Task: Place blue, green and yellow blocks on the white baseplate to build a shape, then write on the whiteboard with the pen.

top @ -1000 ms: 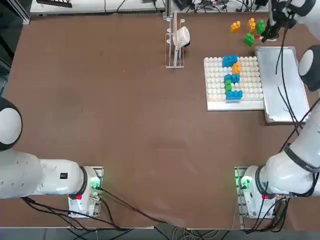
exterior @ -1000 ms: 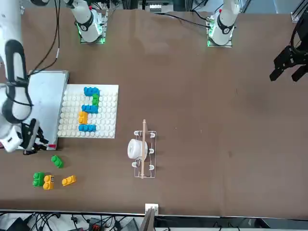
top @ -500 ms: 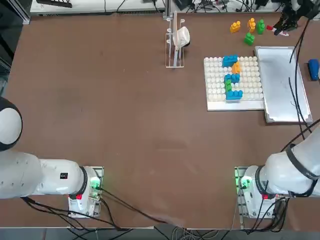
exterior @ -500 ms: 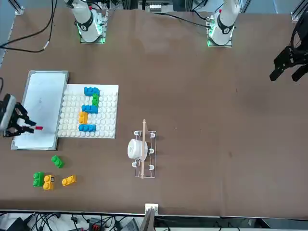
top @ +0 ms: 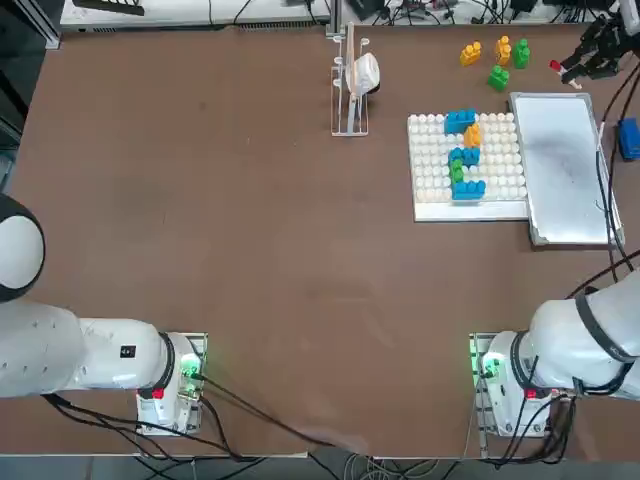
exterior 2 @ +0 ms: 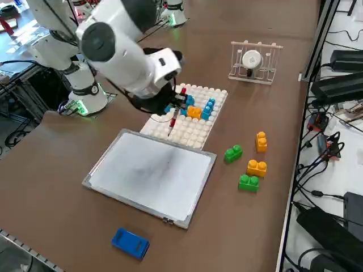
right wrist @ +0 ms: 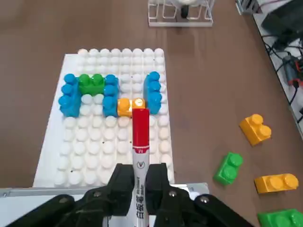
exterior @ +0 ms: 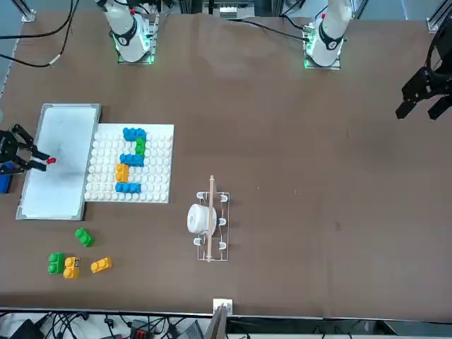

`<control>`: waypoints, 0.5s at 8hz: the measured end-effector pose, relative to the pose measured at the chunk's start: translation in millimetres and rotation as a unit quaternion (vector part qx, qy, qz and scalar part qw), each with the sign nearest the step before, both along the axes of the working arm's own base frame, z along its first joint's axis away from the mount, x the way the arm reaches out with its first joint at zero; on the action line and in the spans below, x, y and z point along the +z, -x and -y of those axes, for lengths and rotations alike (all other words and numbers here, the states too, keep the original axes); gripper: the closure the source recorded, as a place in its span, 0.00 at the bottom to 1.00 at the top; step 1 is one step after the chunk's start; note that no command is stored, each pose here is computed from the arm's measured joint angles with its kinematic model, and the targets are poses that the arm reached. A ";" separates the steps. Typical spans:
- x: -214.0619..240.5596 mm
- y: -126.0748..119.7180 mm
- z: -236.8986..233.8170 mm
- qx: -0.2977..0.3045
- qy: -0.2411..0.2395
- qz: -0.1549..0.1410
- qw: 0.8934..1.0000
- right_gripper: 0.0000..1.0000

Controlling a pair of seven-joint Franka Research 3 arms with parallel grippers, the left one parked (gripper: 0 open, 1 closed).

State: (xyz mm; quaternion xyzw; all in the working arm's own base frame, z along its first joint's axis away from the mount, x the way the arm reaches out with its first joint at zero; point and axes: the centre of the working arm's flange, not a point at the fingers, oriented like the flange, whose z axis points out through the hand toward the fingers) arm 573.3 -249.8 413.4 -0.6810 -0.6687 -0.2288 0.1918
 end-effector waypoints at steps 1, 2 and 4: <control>-2.3 11.7 14.9 0.009 -0.017 0.008 1.000 0.82; -5.3 22.7 28.9 0.017 -0.032 0.019 0.999 0.82; -16.3 42.7 47.5 0.028 -0.059 0.026 0.998 0.82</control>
